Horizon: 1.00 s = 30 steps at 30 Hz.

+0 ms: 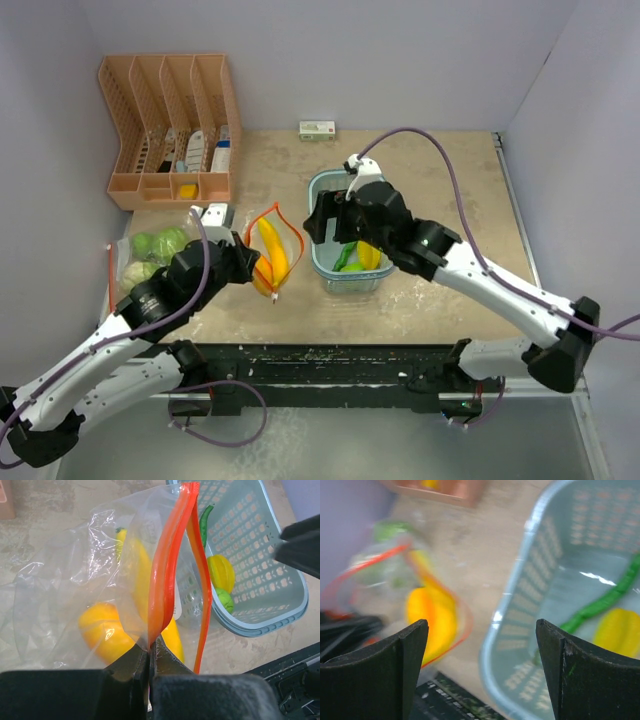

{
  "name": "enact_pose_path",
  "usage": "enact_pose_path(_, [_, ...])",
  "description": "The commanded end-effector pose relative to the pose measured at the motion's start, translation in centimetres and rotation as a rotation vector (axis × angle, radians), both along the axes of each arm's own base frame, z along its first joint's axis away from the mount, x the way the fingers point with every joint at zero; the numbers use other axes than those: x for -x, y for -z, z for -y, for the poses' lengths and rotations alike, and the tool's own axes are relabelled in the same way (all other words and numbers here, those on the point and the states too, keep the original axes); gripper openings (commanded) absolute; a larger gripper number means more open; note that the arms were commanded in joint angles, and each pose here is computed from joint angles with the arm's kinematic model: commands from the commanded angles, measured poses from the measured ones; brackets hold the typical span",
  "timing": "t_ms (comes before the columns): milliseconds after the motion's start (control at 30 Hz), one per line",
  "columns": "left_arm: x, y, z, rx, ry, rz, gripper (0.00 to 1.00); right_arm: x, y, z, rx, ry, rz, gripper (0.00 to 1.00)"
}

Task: Place the food in the zip-top bag and seal the zipper

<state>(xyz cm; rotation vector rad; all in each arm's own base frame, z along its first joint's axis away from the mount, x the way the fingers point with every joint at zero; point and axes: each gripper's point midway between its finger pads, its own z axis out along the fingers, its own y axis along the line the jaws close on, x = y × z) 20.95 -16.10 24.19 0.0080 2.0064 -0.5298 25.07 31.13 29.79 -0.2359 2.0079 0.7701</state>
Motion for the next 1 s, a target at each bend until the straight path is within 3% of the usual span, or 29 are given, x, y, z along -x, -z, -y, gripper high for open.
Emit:
enact_pose_path(0, [0.0,-1.7,0.2,0.071,-0.002,0.041,0.0,-4.0,7.2,5.1,0.256,0.15,-0.142,0.9])
enact_pose_path(267, [0.3,-2.3,0.4,0.094,0.022,0.067,0.0,-8.4,15.7,8.0,0.541,0.226,-0.284,0.92])
enact_pose_path(667, [0.5,-2.3,1.6,0.088,0.089,0.072,0.0,-10.9,24.4,9.6,0.67,0.275,-0.411,0.91])
enact_pose_path(767, [0.4,-2.0,1.5,0.085,0.084,0.074,0.0,-10.7,25.5,9.3,0.662,0.256,-0.422,0.82])
enact_pose_path(967, [0.4,-1.6,1.6,0.073,0.089,0.061,0.0,-10.7,24.7,9.2,0.629,0.254,-0.393,0.36])
